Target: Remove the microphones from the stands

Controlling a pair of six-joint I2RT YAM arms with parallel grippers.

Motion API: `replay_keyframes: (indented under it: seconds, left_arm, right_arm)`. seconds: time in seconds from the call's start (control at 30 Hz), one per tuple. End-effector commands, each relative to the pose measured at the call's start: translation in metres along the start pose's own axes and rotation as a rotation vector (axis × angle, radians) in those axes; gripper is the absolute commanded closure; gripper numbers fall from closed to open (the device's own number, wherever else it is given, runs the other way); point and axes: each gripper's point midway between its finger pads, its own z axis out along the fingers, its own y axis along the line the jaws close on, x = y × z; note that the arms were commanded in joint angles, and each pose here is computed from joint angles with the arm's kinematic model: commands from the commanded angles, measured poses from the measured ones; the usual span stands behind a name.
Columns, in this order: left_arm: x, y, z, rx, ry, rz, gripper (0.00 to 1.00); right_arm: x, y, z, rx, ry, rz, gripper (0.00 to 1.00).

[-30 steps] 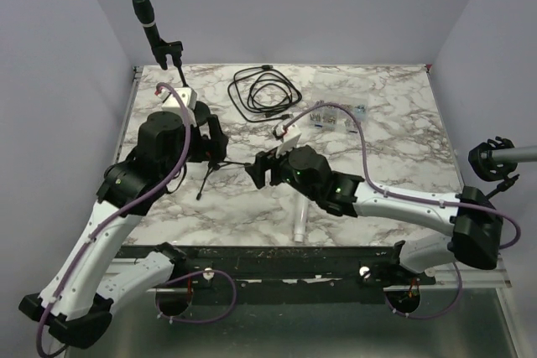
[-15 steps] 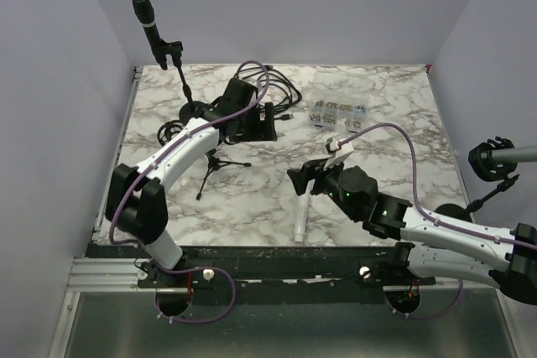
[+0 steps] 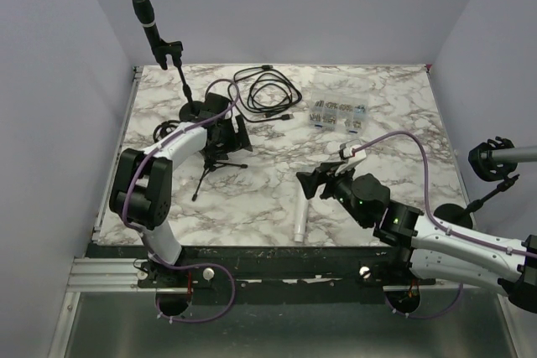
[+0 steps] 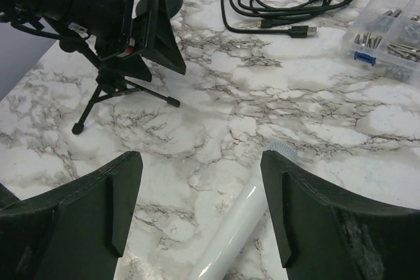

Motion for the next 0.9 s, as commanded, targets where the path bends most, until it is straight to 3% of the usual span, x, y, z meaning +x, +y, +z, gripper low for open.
replay_keyframes:
  seconds: [0.0,0.6,0.87]
  left_arm:
    - [-0.001,0.012,-0.006,-0.012,-0.027,-0.035,0.16]
    - [-0.006,0.125,-0.045,-0.153,-0.131,-0.254,0.15]
    - [-0.017,0.114,-0.060,-0.107,-0.189,-0.236,0.13]
  right_arm:
    - [0.005,-0.001,0.001,-0.008,-0.003,-0.002,0.20]
    - [0.010,0.001,-0.001,-0.031,0.003,0.009,0.20]
    - [0.011,0.002,-0.001,-0.035,0.006,0.009,0.20]
